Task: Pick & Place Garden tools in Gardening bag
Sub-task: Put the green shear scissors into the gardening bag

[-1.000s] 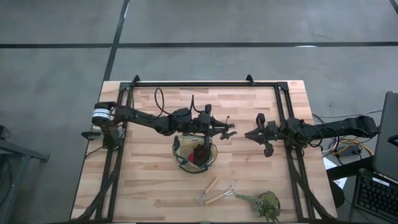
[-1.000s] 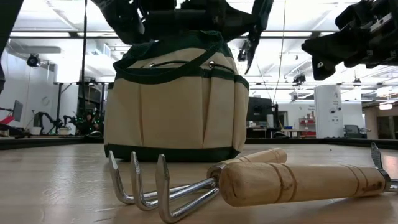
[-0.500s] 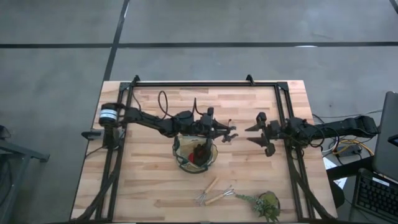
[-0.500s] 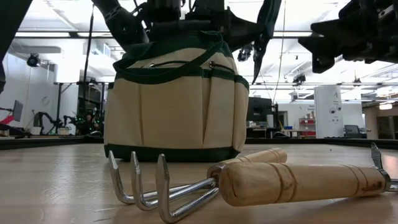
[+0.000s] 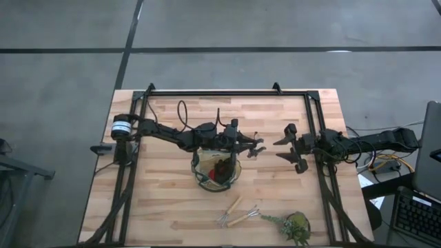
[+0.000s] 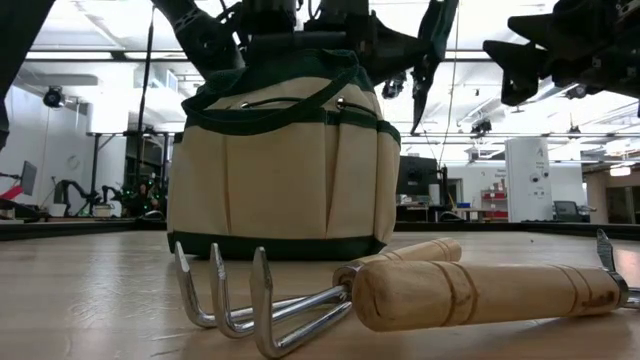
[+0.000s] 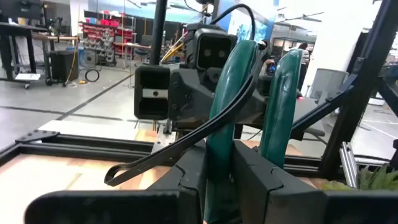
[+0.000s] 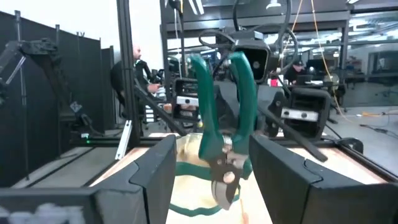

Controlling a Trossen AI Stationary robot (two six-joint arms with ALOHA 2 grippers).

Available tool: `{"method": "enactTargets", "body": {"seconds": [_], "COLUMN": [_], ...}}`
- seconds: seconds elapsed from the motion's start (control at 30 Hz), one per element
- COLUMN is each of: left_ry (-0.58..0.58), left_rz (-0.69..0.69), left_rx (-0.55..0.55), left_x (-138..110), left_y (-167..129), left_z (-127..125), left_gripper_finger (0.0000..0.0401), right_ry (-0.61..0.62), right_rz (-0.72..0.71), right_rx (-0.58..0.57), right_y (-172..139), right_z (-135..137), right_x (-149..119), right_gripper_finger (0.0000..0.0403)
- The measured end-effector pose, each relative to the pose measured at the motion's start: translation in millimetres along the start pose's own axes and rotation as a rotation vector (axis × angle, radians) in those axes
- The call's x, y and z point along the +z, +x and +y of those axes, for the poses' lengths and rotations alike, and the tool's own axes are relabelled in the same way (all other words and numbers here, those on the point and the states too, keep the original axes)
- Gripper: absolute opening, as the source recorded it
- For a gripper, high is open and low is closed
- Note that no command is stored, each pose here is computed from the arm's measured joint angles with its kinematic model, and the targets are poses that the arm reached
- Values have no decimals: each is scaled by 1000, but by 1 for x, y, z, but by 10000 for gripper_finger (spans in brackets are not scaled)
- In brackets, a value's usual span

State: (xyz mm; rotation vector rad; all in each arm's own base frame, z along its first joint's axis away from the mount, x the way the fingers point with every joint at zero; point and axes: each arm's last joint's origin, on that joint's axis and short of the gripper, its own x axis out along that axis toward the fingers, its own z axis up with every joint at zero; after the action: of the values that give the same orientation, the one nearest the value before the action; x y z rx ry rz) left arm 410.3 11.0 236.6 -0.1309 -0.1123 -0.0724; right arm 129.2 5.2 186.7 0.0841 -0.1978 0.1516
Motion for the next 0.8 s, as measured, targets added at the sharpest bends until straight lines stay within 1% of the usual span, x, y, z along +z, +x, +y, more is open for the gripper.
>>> {"method": "enactTargets", "body": {"seconds": [0.13, 0.33, 0.5, 0.63, 0.8], "left_ry": [-2, 4, 8, 9, 9], "left_rz": [-4, 19, -23, -6, -5], "left_rx": [1, 26, 20, 23, 27], "left_x": [-1, -12, -3, -6, -6], "left_y": [7, 20, 20, 20, 20], "left_z": [-1, 2, 1, 1, 1], "left_gripper_finger": [60, 60, 60, 60, 60], "right_ry": [-23, -47, -35, -33, -33], "right_rz": [-15, -30, 14, 62, 95], "right_rx": [1, 4, 8, 6, 46], "right_y": [0, 9, 14, 19, 33], "right_z": [0, 0, -1, -2, 1], "right_x": [2, 15, 11, 5, 9], "right_gripper_finger": [196, 194, 196, 196, 196]}}
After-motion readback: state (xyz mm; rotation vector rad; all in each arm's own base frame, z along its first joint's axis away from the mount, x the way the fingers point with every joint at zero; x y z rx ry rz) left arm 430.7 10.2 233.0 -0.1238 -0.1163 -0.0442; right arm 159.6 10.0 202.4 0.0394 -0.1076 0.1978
